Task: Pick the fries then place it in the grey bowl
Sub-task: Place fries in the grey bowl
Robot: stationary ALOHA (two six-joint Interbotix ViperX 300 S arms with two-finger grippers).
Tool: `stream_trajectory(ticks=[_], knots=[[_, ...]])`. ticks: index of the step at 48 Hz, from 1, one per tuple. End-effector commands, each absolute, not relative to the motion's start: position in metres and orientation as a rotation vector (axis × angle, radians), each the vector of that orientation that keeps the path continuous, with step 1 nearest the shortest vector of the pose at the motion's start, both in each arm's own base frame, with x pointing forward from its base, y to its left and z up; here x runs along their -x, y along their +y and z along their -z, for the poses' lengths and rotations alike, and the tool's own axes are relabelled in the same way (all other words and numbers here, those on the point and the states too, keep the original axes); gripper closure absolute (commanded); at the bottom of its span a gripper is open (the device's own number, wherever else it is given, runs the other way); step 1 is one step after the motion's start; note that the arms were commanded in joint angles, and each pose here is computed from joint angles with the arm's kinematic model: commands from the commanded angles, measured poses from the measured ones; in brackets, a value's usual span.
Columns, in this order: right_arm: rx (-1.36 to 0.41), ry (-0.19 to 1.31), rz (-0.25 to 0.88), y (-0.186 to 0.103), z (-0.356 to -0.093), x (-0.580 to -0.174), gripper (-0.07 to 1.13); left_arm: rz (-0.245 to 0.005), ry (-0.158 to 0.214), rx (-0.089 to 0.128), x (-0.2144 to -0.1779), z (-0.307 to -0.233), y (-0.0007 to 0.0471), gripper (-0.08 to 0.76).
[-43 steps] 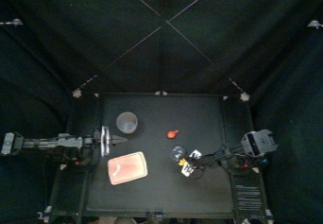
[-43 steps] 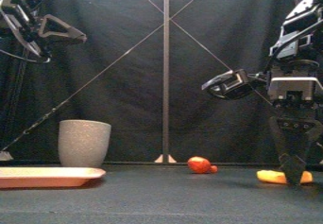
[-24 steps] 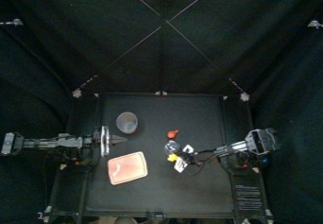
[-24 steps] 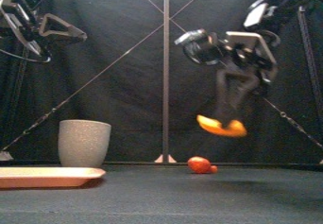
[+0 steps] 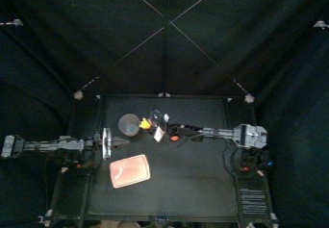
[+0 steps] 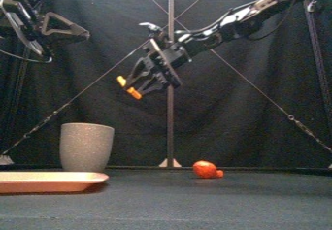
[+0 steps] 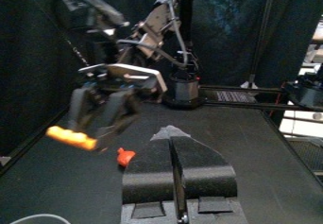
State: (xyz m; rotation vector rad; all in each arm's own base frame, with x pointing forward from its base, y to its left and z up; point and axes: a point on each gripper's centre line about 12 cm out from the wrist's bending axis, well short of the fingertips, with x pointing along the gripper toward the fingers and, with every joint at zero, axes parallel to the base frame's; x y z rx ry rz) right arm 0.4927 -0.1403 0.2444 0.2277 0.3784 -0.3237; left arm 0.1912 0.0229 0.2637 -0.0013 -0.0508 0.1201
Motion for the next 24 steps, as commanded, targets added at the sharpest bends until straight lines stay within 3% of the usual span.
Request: stream_trajectory(ticks=[1, 16, 24], knots=[[-0.213, 0.295, 0.315, -0.160, -0.260, -0.521, 0.53, -0.124, -0.076, 0.006, -0.1928, -0.2712, 0.0239, 0.682], [-0.216, 0.274, 0.313, -0.174, -0.237, -0.567, 0.47, -0.129, -0.074, -0.001, -0.1926, -0.2705, 0.0248, 0.682], [-0.209, 0.290, 0.314, -0.174, -0.227, -0.571, 0.29, -0.134, -0.071, 0.002, -0.1922, -0.2693, 0.0255, 0.682]])
